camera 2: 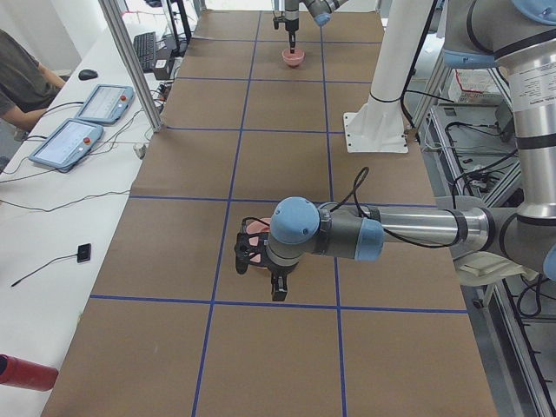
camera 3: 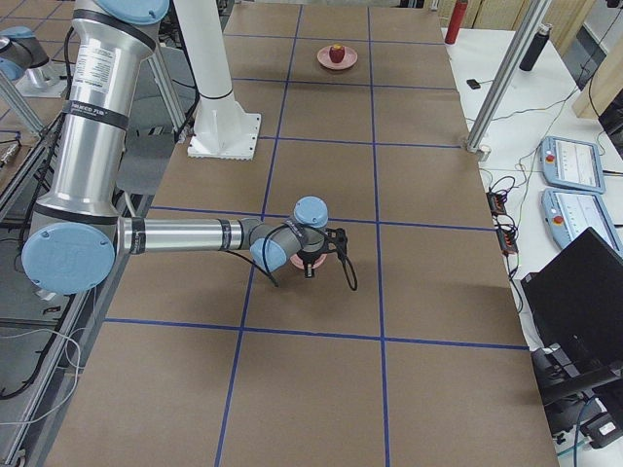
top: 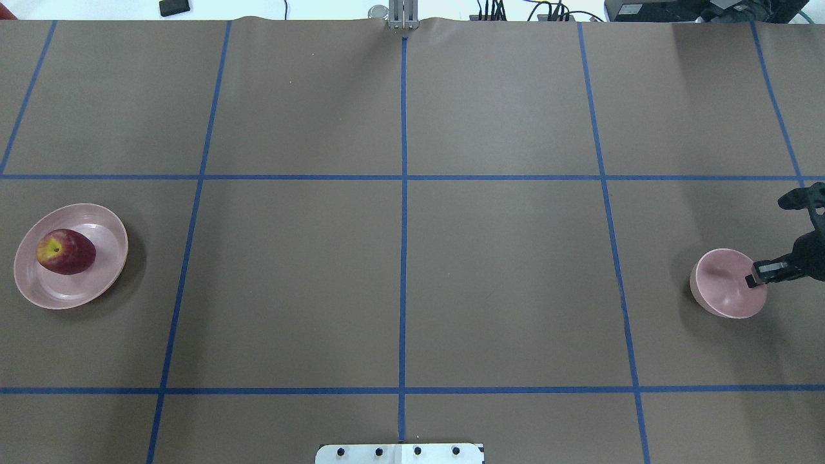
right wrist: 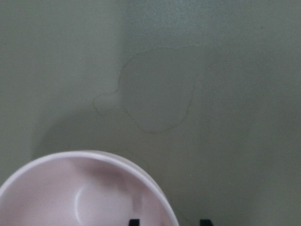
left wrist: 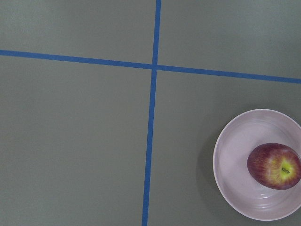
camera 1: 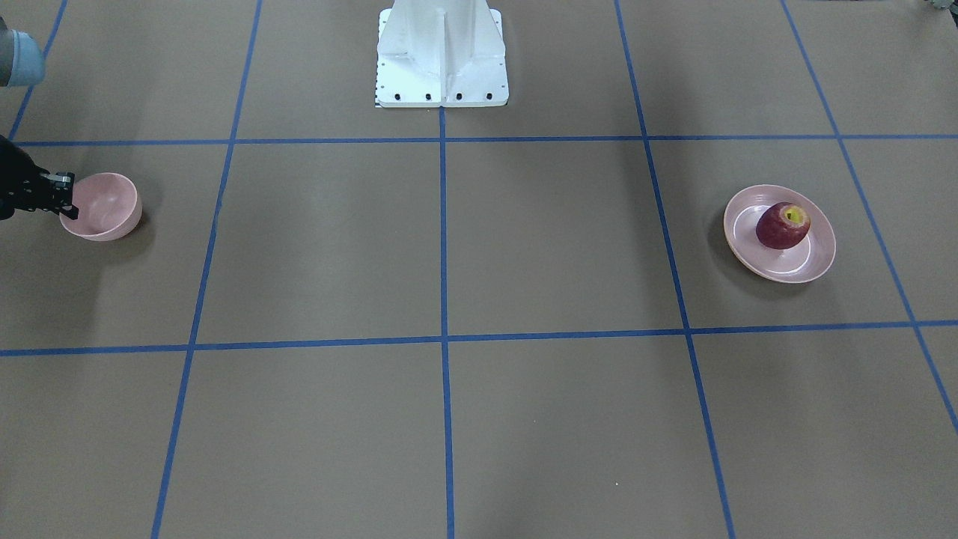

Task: Move apple from plate to bowl
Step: 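Lower the right gripper onto the small pink bowl rim and grasp it, then carry the pink bowl with the right gripper to the table center and release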

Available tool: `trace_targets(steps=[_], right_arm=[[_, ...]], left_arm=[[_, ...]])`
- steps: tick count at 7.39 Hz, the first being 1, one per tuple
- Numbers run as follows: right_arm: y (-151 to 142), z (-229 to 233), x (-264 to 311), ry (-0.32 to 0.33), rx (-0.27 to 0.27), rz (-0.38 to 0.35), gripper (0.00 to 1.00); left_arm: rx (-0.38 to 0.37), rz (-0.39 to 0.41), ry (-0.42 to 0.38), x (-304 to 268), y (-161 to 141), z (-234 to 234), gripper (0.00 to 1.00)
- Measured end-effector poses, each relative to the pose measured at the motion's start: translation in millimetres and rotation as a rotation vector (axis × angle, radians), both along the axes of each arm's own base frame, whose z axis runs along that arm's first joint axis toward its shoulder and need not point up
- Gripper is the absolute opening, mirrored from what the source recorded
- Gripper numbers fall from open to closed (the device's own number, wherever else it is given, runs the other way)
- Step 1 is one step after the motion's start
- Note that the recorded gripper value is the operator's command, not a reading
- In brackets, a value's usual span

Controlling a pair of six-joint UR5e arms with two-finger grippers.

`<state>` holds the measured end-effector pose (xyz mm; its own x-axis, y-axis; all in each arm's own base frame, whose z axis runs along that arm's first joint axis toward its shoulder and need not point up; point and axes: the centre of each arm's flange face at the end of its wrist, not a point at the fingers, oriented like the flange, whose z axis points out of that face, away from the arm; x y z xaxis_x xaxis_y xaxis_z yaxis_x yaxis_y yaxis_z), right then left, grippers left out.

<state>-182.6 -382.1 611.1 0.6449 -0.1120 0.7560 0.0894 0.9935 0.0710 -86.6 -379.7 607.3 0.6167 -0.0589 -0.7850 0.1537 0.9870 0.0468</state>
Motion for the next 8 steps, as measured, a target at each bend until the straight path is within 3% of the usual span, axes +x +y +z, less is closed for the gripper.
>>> trace_targets(steps=[2,5,6,8], right_arm=[[-5,-48,-8,-0.081,-0.006,0.023,0.00],[-65,-174,-93,-0.231,-0.081,0.132,0.00],[-81,-215,-130,-0.239,-0.094,0.148,0.00],[-113,-308,-201,-0.174,-0.124,0.178,0.00]], left_arm=[[0.001,0.000,0.000,0,0,0,0.98],[0.000,-0.001,0.000,0,-2,-1,0.98],[-0.005,-0.008,0.015,1,-5,-4,0.98],[-0.027,-0.038,0.062,5,-19,-20,0.98]])
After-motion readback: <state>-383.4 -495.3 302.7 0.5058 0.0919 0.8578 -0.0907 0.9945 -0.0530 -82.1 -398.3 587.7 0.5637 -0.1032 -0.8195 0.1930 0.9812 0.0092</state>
